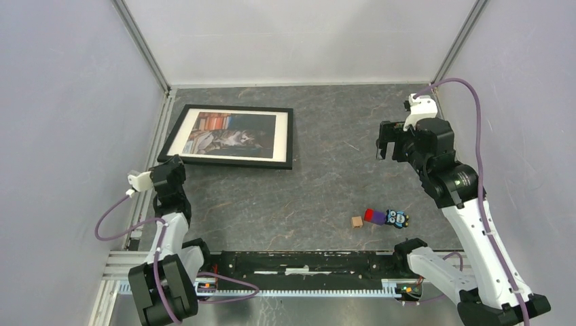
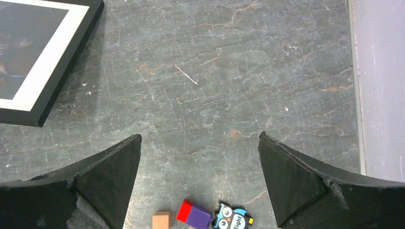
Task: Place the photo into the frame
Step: Turn over the photo frame at the center of the board, then reset both arms
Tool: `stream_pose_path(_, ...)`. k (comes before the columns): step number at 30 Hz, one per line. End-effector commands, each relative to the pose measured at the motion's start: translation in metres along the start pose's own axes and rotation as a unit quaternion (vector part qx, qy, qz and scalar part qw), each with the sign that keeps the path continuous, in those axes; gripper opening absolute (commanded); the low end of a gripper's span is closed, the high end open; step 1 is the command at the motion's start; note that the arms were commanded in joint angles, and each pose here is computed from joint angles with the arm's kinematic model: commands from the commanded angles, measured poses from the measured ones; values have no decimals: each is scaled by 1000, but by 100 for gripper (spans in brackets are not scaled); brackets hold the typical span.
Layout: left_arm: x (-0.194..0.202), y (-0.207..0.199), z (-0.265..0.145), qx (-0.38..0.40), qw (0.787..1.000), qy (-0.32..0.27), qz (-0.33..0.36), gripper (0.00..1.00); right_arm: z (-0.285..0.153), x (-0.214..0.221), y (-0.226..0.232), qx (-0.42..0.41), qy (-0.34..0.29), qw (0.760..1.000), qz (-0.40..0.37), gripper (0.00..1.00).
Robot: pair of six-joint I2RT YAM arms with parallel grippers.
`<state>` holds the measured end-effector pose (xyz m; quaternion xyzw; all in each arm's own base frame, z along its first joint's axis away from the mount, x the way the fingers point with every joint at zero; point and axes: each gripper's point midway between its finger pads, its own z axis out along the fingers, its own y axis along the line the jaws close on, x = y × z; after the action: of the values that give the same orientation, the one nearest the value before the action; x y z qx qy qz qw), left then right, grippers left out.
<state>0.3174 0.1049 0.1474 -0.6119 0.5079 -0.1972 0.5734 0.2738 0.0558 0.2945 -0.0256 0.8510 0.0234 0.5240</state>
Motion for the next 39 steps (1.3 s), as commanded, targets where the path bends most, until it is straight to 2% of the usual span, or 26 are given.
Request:
stream_pose_path(1,-25,38,0,-58,995,-70,48,2,-11,-24,4,-18,-43,999,-4,98)
stream_pose_path(3,-25,55,-1,-92,992,-74,43,3,-13,-26,3,-16,-45,999,-5,98)
stream_pose_path(7,-22,65,-1,-112,991,-70,34,6,-18,-30,0,-10,-56,998,-3,98)
stream_pose_path(13,-23,73,-7,-175,982,-62,22,28,-21,-33,0,-11,-60,998,-1,98)
stream_pose_path(16,-22,82,-16,-233,971,-53,10,64,-23,-33,-2,-8,-60,998,0,98)
stream_pose_path(18,-24,80,-24,-269,962,-47,11,96,-24,-34,-3,-7,-61,998,0,98)
stream_pose_path(19,-25,78,-26,-280,959,-44,14,100,-25,-35,-3,-5,-61,998,0,98)
stream_pose_path(21,-31,67,-32,-300,953,-38,28,100,-27,-36,-6,3,-56,998,1,98)
stream_pose_path(23,-34,48,-35,-290,956,-22,49,100,-31,-39,-9,11,-52,999,-1,98)
stream_pose_path(27,-31,-29,-33,-172,977,34,119,100,-42,-48,-15,19,-65,998,-17,98)
stream_pose_path(29,-10,-89,-36,-51,976,94,189,100,-48,-55,-19,25,-77,996,-27,98)
stream_pose_path(30,8,-126,-45,23,966,126,223,100,-51,-57,-21,31,-82,996,-31,98)
stream_pose_path(32,37,-179,-72,117,932,168,300,100,-55,-61,-25,37,-92,994,-41,98)
stream_pose_path(35,83,-233,-127,222,858,226,404,100,-61,-65,-27,38,-105,993,-44,98)
stream_pose_path(37,101,-259,-167,288,816,249,435,100,-65,-70,-24,29,-120,992,-41,98)
stream_pose_path(39,109,-279,-199,348,788,268,432,100,-70,-77,-21,18,-140,989,-38,98)
